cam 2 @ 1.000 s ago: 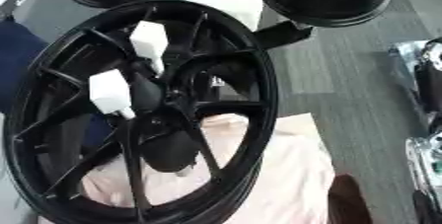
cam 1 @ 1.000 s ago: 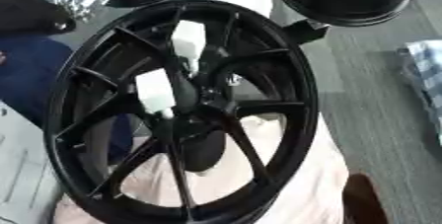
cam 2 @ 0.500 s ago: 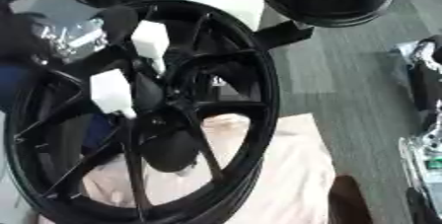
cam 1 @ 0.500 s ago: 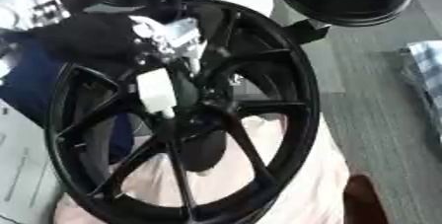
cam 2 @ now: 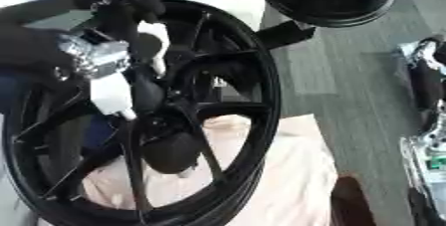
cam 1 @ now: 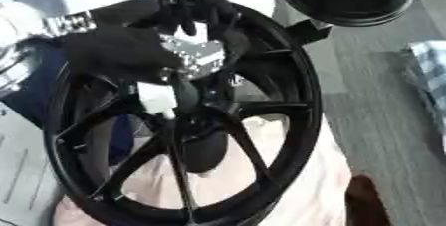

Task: Pull the pin out of the wheel hub.

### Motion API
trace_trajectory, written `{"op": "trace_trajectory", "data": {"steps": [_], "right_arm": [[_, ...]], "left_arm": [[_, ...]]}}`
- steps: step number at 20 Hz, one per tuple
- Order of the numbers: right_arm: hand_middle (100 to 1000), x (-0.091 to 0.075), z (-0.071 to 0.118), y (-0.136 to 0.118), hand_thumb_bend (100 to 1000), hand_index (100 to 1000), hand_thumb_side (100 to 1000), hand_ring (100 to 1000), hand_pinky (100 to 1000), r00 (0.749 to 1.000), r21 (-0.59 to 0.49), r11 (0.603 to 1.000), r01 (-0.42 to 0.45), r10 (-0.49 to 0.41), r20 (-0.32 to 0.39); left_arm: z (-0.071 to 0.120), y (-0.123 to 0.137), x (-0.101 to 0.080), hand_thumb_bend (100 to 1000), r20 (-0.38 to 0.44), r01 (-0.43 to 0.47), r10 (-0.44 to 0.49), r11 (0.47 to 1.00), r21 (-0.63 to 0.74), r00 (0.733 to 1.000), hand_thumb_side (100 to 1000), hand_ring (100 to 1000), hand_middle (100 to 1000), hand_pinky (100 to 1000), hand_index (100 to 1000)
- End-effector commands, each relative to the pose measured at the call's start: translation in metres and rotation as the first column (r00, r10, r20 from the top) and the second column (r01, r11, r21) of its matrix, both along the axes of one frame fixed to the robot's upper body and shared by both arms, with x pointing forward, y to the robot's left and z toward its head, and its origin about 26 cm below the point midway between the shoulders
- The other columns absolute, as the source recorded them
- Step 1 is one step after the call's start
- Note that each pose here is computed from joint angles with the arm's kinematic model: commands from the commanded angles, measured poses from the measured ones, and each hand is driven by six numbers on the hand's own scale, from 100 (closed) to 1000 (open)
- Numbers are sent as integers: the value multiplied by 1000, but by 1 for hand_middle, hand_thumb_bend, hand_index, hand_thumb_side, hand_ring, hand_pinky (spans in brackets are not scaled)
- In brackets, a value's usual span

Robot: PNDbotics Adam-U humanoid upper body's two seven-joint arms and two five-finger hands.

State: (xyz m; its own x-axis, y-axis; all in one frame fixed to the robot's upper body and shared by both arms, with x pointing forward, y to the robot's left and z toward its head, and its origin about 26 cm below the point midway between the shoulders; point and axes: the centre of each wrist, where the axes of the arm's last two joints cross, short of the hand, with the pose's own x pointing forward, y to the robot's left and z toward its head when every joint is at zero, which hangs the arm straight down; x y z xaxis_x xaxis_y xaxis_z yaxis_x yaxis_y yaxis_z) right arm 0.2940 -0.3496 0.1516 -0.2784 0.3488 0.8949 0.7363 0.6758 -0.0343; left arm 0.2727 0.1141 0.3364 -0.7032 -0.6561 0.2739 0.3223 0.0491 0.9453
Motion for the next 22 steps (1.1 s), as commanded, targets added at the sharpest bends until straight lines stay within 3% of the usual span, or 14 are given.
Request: {"op": "trace_trajectory", "data": {"steps": [1, 9, 16, 22], "right_arm": [[568, -2, 13, -1, 100, 652, 535, 796, 701, 999, -36, 999, 0, 1, 38], [568, -1, 15, -1, 100, 652, 535, 795, 701, 999, -38, 999, 1, 1, 43], [567, -1, 14, 0, 100, 651, 536, 794, 697, 999, -35, 999, 1, 1, 41], [567, 0, 14, 1, 100, 651, 537, 794, 696, 999, -33, 999, -2, 3, 42]], "left_arm": [[3, 9, 0, 380, 21, -47, 46, 998, 52, 999, 776, 746, 763, 765, 869], [1, 32, 7, 425, 56, -78, 71, 986, 146, 996, 750, 754, 772, 778, 876], [23, 46, 6, 426, 158, -69, 40, 980, 187, 987, 667, 787, 799, 813, 880], [35, 56, 5, 455, 202, -73, 23, 967, 245, 979, 672, 791, 807, 818, 887]]}}
